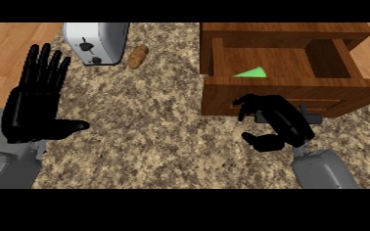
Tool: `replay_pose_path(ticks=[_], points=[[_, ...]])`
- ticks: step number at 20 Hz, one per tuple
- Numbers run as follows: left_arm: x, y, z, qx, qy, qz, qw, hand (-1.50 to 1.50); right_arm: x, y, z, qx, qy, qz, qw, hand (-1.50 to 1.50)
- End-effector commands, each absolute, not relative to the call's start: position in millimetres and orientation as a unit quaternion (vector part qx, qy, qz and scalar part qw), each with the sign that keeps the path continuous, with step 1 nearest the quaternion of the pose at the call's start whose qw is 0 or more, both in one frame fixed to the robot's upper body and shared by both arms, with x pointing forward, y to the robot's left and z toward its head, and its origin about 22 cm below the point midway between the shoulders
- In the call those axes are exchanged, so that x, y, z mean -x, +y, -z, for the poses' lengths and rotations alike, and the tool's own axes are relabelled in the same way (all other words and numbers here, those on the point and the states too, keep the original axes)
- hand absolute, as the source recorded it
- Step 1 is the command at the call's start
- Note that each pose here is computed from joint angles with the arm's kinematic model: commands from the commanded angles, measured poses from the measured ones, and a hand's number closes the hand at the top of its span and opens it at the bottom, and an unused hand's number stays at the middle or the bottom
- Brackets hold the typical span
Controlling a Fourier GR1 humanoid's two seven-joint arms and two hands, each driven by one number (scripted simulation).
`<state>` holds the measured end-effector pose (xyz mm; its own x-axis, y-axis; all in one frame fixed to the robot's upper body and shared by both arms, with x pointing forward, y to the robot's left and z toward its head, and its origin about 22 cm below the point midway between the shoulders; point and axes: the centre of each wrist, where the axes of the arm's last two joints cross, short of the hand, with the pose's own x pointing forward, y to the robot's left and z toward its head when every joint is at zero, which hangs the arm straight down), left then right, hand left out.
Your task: Pick up the cup, place it into the drawer and close the drawer
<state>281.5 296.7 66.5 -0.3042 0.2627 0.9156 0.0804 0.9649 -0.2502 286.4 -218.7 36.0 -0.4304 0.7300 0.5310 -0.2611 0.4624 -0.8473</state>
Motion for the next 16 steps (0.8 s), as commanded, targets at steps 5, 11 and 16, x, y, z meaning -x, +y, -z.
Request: replay_pose_path(ticks=[5, 11, 16], points=[[-286.5, 332.4, -53.2, 0.103, -0.811, -0.084, 0.57, -1.5, -333.0, -198.6, -4.6, 0.191, -0.642, -0.538, 0.512, -1.5], [-264.5, 347.5, -45.6, 0.099, -0.806, -0.088, 0.576, -1.5, -361.8, -214.6, 14.4, 0.178, -0.647, -0.522, 0.526, -1.5], [-258.8, 356.1, -38.8, 0.123, -0.81, -0.082, 0.568, -1.5, -387.2, -217.9, 18.4, 0.157, -0.648, -0.506, 0.547, -1.5]])
